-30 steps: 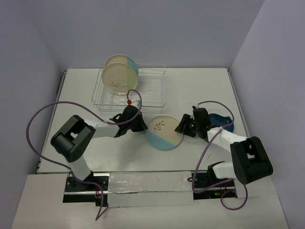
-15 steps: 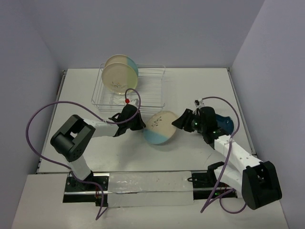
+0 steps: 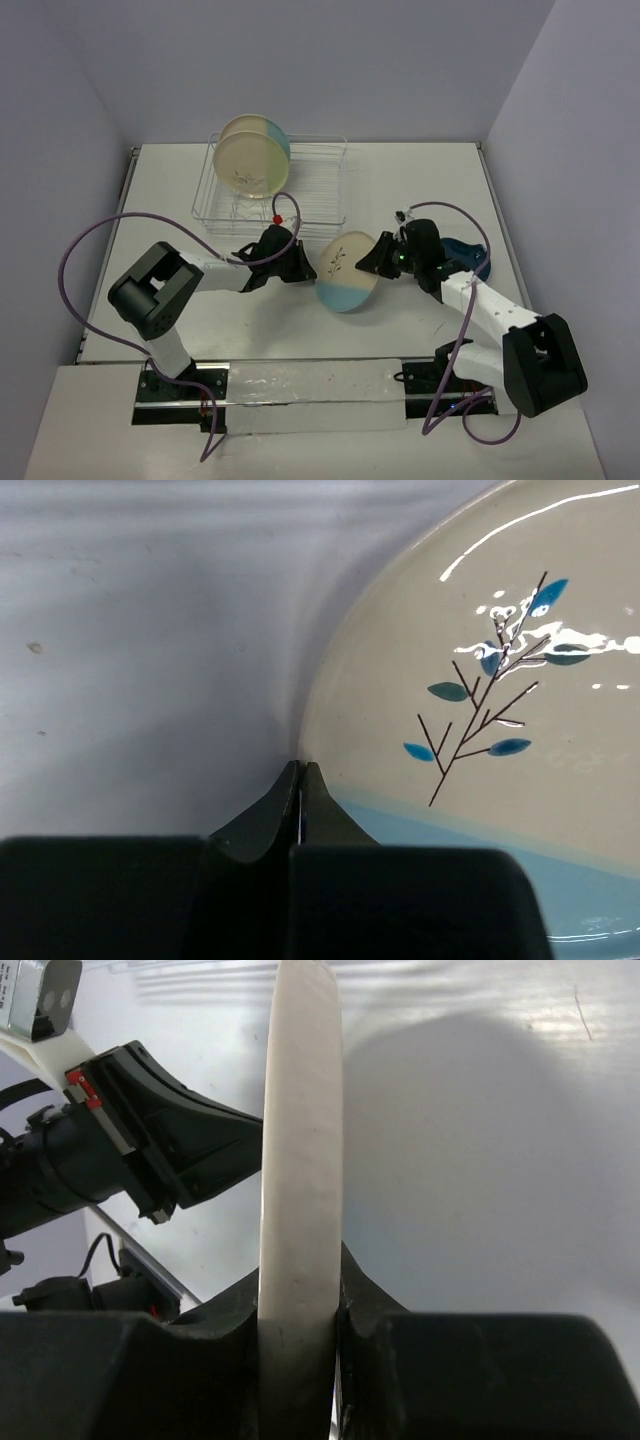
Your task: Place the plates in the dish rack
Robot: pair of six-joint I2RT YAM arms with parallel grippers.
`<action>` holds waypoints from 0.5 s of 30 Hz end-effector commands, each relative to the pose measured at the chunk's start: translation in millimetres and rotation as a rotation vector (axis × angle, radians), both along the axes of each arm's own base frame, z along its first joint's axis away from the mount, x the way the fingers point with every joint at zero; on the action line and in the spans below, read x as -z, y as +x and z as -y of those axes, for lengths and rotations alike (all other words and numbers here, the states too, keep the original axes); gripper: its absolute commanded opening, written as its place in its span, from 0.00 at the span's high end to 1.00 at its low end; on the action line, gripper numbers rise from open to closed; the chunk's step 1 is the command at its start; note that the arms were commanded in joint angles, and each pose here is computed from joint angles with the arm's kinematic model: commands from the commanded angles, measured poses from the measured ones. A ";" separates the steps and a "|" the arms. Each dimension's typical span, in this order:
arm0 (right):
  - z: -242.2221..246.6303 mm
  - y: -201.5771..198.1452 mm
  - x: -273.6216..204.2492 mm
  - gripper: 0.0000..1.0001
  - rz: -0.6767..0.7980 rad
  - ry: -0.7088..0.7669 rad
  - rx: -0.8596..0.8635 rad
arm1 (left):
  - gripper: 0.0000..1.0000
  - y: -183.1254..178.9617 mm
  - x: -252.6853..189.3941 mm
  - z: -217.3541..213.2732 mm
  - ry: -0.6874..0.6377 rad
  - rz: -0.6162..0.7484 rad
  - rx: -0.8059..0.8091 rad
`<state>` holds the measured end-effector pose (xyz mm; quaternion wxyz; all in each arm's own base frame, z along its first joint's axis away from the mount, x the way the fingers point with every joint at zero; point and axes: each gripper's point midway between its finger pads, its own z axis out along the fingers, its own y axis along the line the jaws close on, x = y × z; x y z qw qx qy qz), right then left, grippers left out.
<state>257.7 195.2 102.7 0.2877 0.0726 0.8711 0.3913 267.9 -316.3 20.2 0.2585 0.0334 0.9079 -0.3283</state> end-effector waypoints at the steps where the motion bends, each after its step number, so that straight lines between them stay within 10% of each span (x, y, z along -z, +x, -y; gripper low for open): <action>1: -0.7 9.7 -44.5 0.87 0.132 -0.027 0.011 | 1.00 -25.9 -10.6 12.3 -0.046 -0.036 0.094; 5: 19.8 15.7 -53.0 1.00 0.178 -0.116 0.096 | 0.95 -18.6 -33.4 9.4 -0.046 0.019 0.069; 8: 34.8 22.8 -71.3 1.00 0.245 -0.184 0.148 | 0.58 -2.9 -56.4 1.2 -0.017 0.095 0.005; 15: 79.4 34.7 -145.8 1.00 0.470 -0.290 0.348 | 0.09 23.1 -140.9 -18.1 -0.047 0.318 -0.120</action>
